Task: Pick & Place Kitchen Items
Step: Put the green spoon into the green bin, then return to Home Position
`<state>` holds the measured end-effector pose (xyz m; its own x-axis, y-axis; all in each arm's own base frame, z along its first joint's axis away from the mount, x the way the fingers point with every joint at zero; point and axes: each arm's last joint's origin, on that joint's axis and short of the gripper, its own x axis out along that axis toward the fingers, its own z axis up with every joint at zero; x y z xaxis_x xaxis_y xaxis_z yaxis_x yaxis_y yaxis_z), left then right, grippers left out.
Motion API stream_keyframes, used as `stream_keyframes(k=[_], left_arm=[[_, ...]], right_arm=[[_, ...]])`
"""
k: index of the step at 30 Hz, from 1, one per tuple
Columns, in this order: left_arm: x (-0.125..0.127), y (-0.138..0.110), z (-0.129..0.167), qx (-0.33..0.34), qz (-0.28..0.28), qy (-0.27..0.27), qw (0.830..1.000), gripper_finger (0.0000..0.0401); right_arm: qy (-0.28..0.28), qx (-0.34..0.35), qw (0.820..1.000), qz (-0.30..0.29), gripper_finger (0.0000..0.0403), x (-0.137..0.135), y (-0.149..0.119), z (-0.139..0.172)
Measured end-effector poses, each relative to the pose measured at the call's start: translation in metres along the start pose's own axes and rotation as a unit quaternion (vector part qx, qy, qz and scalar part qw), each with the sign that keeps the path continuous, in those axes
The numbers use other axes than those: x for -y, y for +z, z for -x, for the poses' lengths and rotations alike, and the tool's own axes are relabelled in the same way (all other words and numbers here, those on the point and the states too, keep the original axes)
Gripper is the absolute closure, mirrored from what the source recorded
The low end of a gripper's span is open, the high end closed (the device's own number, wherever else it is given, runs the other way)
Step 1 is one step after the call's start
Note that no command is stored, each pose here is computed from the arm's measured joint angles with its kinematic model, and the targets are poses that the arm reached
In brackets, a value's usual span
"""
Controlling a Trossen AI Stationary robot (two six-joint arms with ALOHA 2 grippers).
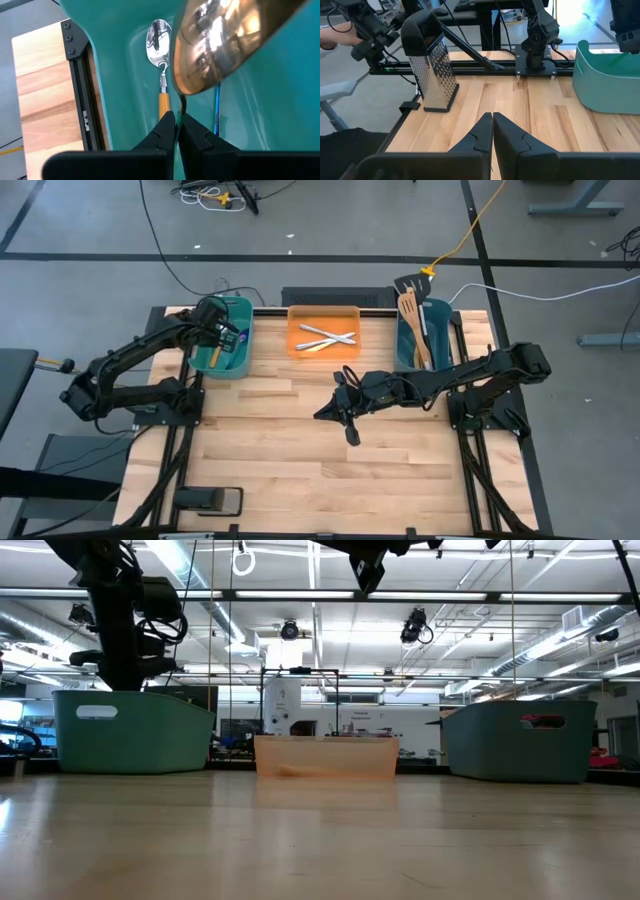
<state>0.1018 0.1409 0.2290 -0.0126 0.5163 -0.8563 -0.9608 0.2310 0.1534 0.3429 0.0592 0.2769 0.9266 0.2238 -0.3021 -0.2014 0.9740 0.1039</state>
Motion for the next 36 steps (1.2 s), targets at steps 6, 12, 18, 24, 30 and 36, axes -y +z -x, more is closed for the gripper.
stream_keyframes(k=[6,12,18,24,30,36], left_arm=[[0.0,0.0,0.0,0.0,0.0,0.0,1.0,0.0375],[0.0,-0.0001,0.0,0.0,-0.001,0.0,1.0,0.0379],[0.0,0.0,0.0,0.0,-0.001,0.0,1.0,0.0384],[0.0001,0.0001,0.0,0.001,0.0,0.0,1.0,0.0365],[0.0002,0.0002,0.0,0.001,0.0,0.0,1.0,0.0375],[0.0002,0.0004,0.0,0.002,0.0,0.0,1.0,0.0383]], right_arm=[[0.0,0.0,1.0,0.0,0.0378,0.0,0.0,0.0],[0.0,0.0,1.0,0.0,0.0378,0.0,0.0,0.0],[0.0,0.0,1.0,0.0,0.0378,0.0,0.0,0.0],[0.0,0.0,1.0,0.0,0.0378,0.0,0.0,0.0],[0.0,0.0,1.0,0.0,0.0378,0.0,0.0,0.0],[0.0,0.0,1.0,0.0,0.0378,0.0,0.0,0.0]])
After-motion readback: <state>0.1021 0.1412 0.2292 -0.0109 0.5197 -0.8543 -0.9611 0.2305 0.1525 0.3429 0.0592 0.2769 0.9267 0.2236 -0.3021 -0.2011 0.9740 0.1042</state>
